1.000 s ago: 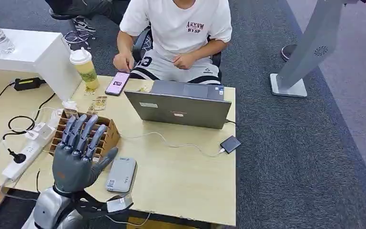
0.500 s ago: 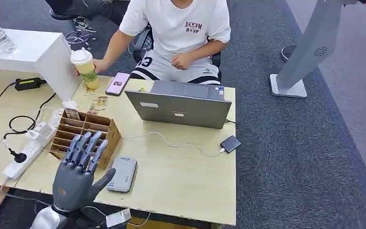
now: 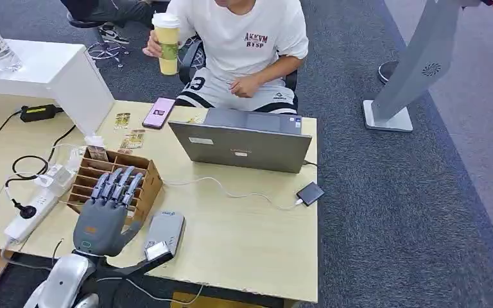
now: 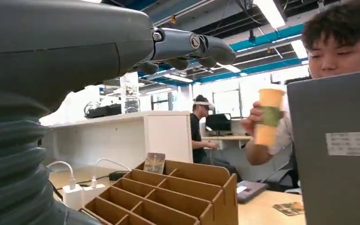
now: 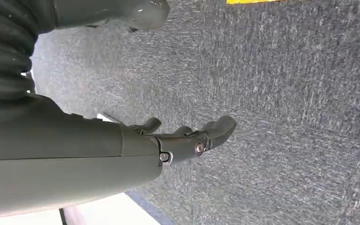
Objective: Pass the card to the sensor for recognition and then transmit it.
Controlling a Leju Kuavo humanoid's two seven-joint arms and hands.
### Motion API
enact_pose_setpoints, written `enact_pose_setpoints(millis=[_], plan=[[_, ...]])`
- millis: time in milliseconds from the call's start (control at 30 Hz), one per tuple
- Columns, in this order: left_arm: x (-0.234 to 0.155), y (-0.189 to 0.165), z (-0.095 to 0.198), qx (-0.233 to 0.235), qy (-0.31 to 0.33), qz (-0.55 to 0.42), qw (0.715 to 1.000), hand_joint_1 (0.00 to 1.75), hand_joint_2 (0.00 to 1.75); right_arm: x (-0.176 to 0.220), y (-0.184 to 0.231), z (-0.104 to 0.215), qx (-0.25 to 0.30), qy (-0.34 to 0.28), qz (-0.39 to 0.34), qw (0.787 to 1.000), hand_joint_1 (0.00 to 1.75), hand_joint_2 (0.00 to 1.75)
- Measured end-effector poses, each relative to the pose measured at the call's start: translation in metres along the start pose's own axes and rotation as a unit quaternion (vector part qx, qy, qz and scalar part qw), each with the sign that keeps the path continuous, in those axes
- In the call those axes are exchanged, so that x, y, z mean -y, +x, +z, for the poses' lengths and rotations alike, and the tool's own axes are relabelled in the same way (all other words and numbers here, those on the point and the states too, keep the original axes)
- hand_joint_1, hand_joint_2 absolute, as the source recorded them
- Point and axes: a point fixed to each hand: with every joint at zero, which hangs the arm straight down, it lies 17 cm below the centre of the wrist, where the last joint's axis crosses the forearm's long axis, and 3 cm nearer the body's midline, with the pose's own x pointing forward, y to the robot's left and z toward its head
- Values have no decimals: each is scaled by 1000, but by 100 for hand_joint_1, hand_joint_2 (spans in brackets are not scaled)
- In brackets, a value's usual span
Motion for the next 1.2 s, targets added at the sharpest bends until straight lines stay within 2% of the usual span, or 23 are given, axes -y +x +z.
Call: enact_pose_setpoints(millis=[233, 633, 1200], plan=[[8, -39, -17, -42, -14, -24, 999, 0, 175, 0, 1, 0, 4, 1, 9, 1000, 0, 175], [30, -80, -6, -88, -47, -38, 994, 0, 175, 0, 0, 0, 0, 1, 13, 1000, 0, 175], [37, -75, 4, -75, -52, -32, 995, 0, 175, 0, 0, 0, 6, 8, 17, 1000, 0, 175]])
